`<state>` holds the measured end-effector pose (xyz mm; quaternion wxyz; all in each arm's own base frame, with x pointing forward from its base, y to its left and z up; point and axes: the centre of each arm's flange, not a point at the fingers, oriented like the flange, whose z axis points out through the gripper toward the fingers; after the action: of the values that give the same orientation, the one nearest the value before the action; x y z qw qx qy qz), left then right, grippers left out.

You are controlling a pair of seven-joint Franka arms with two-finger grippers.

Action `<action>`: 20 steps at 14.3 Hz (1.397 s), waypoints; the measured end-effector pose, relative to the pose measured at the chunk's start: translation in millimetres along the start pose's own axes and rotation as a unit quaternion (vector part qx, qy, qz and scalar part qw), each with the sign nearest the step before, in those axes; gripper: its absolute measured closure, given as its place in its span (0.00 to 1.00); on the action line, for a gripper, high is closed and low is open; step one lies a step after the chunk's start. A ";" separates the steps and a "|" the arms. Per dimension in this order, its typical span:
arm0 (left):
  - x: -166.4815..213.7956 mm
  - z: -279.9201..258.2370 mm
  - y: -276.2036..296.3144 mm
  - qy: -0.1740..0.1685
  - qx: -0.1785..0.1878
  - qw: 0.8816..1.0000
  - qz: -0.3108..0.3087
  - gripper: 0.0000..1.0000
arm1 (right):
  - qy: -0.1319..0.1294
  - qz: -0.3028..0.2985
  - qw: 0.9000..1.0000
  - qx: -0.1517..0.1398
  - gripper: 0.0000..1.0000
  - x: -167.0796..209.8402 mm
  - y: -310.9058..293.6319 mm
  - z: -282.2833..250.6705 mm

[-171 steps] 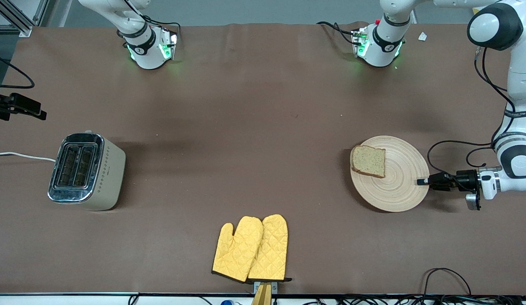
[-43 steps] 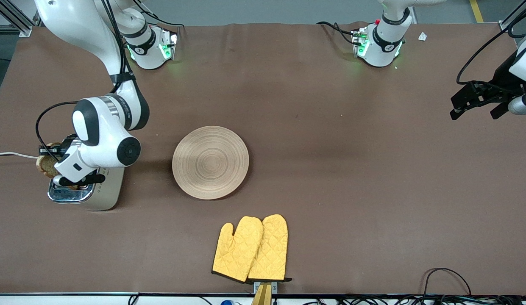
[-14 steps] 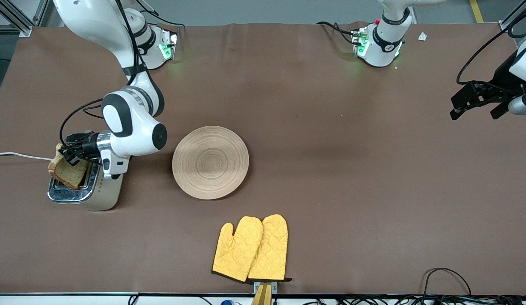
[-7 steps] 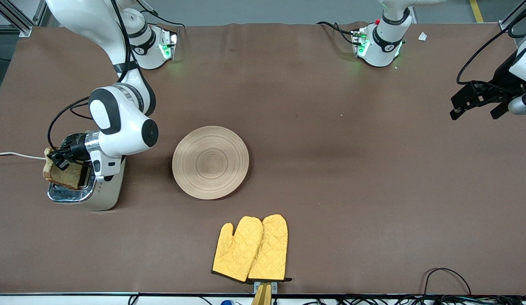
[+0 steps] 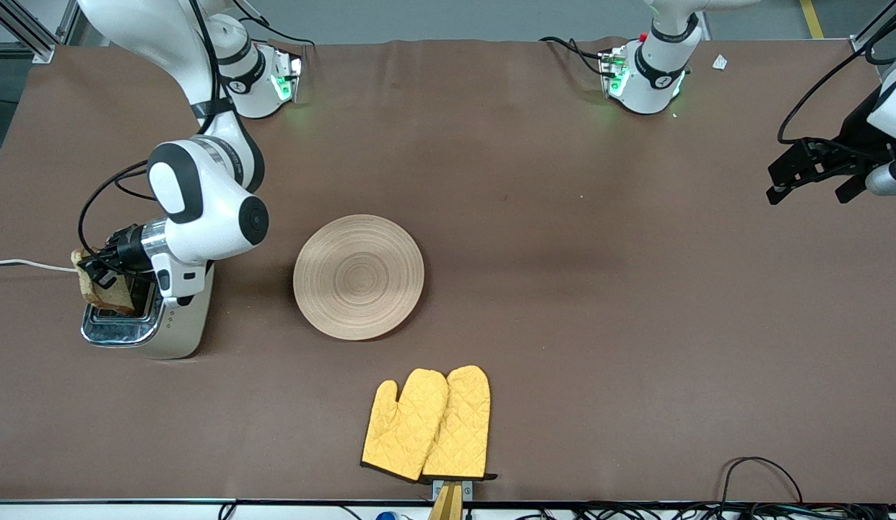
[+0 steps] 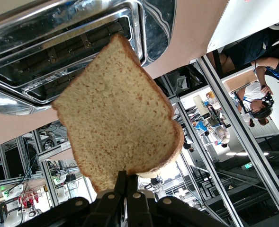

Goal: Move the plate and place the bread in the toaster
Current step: 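Lower the bread into the toaster slot and open the right gripper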

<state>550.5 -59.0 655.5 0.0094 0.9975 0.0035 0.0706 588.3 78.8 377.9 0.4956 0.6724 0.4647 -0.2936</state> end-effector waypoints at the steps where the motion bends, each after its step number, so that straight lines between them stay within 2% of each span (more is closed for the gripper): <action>1: 0.0 0.0 0.0 0.000 0.000 1.000 0.000 0.00 | 0.000 0.000 1.000 0.000 0.97 -0.4 0.1 -0.4; 6: 0.0 0.0 0.0 0.000 0.000 1.000 0.000 0.00 | 0.006 0.006 1.000 0.012 0.97 -2.7 0.8 -2.5; 9: 0.0 0.0 -0.1 0.000 0.000 1.000 0.000 0.00 | 0.010 0.034 0.998 0.047 0.97 -18.9 11.2 -10.6; 11: 0.0 0.0 -0.1 0.000 0.000 1.000 0.000 0.00 | 0.014 0.091 0.992 0.084 0.97 -36.7 23.0 -20.3; 12: 0.0 0.0 -0.1 0.000 0.000 1.000 0.000 0.00 | 0.016 0.137 0.985 0.102 0.97 -43.0 27.7 -25.3; 14: 0.0 0.0 -0.2 0.000 0.000 1.000 0.000 0.00 | 0.025 0.235 0.961 0.147 0.97 -48.0 32.8 -33.3; 17: 0.0 0.0 -0.3 0.000 0.000 1.000 0.000 0.00 | 0.040 0.342 0.916 0.207 0.97 -56.7 46.1 -32.2; 19: 0.1 0.0 -0.4 0.000 0.000 1.000 0.000 0.00 | 0.054 0.396 0.882 0.250 0.97 -67.6 58.6 -18.4; 20: 0.1 0.0 -0.5 0.000 0.000 1.000 0.000 0.00 | 0.059 0.414 0.868 0.267 0.97 -72.7 64.6 -7.2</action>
<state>550.5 -58.5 655.5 0.0093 0.9975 0.0039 0.0706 618.3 56.4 467.9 0.3452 0.9258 0.0762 -0.1337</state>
